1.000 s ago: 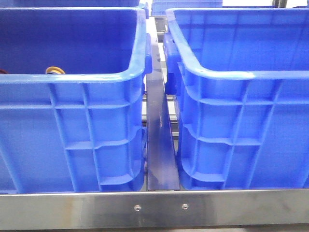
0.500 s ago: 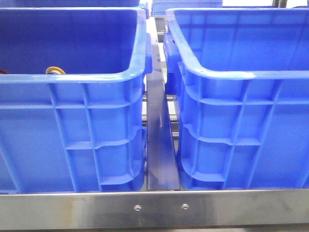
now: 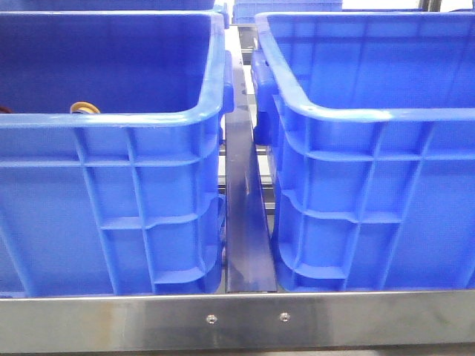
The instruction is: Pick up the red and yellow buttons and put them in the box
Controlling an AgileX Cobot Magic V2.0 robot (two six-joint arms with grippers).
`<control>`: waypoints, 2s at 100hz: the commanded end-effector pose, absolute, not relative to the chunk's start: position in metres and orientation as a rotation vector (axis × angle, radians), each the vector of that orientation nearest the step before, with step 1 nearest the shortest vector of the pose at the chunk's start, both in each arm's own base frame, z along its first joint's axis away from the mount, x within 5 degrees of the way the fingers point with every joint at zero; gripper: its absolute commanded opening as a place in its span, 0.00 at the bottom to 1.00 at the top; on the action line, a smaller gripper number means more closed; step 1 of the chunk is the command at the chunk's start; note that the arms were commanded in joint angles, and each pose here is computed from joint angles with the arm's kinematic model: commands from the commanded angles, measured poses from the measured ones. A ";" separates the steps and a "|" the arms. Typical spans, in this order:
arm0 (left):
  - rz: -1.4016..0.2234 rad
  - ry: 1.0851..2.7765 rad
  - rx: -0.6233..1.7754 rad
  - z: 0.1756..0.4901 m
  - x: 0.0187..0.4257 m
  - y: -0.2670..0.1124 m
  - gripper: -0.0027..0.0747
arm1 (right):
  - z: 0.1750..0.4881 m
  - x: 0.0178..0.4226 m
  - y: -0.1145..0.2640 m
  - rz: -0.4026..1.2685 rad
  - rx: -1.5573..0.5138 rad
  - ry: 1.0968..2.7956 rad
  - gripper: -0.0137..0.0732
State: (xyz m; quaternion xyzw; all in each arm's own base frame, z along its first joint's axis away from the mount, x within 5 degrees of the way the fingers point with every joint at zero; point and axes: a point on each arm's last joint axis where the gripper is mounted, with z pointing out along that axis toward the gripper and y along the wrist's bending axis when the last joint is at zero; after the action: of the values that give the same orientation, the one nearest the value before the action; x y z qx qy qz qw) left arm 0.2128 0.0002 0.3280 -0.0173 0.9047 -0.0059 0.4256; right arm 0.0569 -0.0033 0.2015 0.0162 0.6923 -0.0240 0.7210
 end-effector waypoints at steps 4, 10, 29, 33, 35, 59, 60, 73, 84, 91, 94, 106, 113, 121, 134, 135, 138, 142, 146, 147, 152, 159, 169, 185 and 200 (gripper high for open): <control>-0.038 2.300 -0.054 0.343 0.242 -0.002 0.77 | 0.209 0.055 -0.003 -0.058 0.024 1.430 0.05; -0.036 2.372 -0.055 0.342 0.258 -0.002 0.77 | 0.209 0.055 -0.003 -0.058 0.024 1.430 0.05; -0.036 2.535 -0.060 0.329 0.304 -0.003 0.77 | 0.209 0.055 -0.003 -0.058 0.024 1.430 0.05; -0.042 2.559 -0.064 0.325 0.313 -0.004 0.77 | 0.209 0.055 -0.003 -0.058 0.024 1.430 0.05; -0.045 2.572 -0.066 0.323 0.316 -0.004 0.77 | 0.209 0.055 -0.003 -0.058 0.024 1.430 0.05; -0.042 2.679 -0.068 0.298 0.358 -0.004 0.76 | 0.209 0.055 -0.003 -0.058 0.024 1.430 0.05; -0.042 2.681 -0.068 0.297 0.360 -0.004 0.76 | 0.209 0.055 -0.003 -0.058 0.024 1.430 0.05; -0.041 2.693 -0.069 0.289 0.375 -0.004 0.76 | 0.209 0.055 -0.003 -0.058 0.024 1.430 0.05; -0.041 2.706 -0.069 0.283 0.380 -0.004 0.74 | 0.209 0.055 -0.003 -0.058 0.024 1.430 0.05; -0.041 2.720 -0.069 0.279 0.382 -0.004 0.69 | 0.209 0.055 -0.003 -0.058 0.024 1.430 0.05; -0.040 2.728 -0.070 0.277 0.382 -0.004 0.67 | 0.209 0.055 -0.003 -0.058 0.024 1.430 0.05; -0.038 2.740 -0.069 0.277 0.381 -0.004 0.52 | 0.209 0.055 -0.003 -0.058 0.024 1.430 0.05; -0.031 2.740 -0.066 0.277 0.381 -0.004 0.40 | 0.209 0.055 -0.003 -0.058 0.024 1.430 0.05; -0.031 2.735 -0.066 0.277 0.381 -0.004 0.28 | 0.209 0.055 -0.003 -0.058 0.024 1.430 0.05; -0.031 2.731 -0.066 0.277 0.382 -0.004 0.15 | 0.209 0.055 -0.003 -0.058 0.024 1.430 0.05; -0.031 2.731 -0.066 0.277 0.382 -0.004 0.15 | 0.209 0.055 -0.003 -0.058 0.024 1.430 0.05; -0.032 2.726 -0.066 0.278 0.382 -0.004 0.14 | 0.209 0.055 -0.003 -0.058 0.024 1.430 0.05; -0.032 2.722 -0.066 0.279 0.381 -0.004 0.14 | 0.209 0.055 -0.003 -0.058 0.024 1.430 0.05; -0.031 2.716 -0.063 0.280 0.381 -0.004 0.14 | 0.209 0.055 -0.003 -0.058 0.024 1.430 0.05; -0.031 2.713 -0.063 0.281 0.381 -0.004 0.14 | 0.209 0.055 -0.003 -0.058 0.024 1.430 0.05; -0.030 2.698 -0.052 0.285 0.380 -0.004 0.14 | 0.209 0.055 -0.003 -0.058 0.024 1.430 0.05; -0.026 2.667 -0.035 0.293 0.378 -0.004 0.14 | 0.209 0.055 -0.003 -0.058 0.024 1.430 0.05; -0.034 2.593 -0.032 0.312 0.371 -0.004 0.14 | 0.209 0.055 -0.003 -0.058 0.024 1.430 0.05; -0.068 2.488 -0.033 0.345 0.353 -0.006 0.14 | 0.209 0.055 -0.003 -0.058 0.024 1.430 0.05; -0.128 2.357 -0.040 0.370 0.331 -0.009 0.14 | 0.209 0.055 -0.003 -0.058 0.024 1.430 0.05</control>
State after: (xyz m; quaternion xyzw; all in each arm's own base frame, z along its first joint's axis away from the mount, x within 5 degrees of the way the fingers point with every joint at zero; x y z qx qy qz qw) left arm 0.3486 -0.0044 0.3303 -0.0180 0.9556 -0.0294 0.2925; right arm 0.0569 -0.0033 0.2015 0.0162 0.6923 -0.0240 0.7210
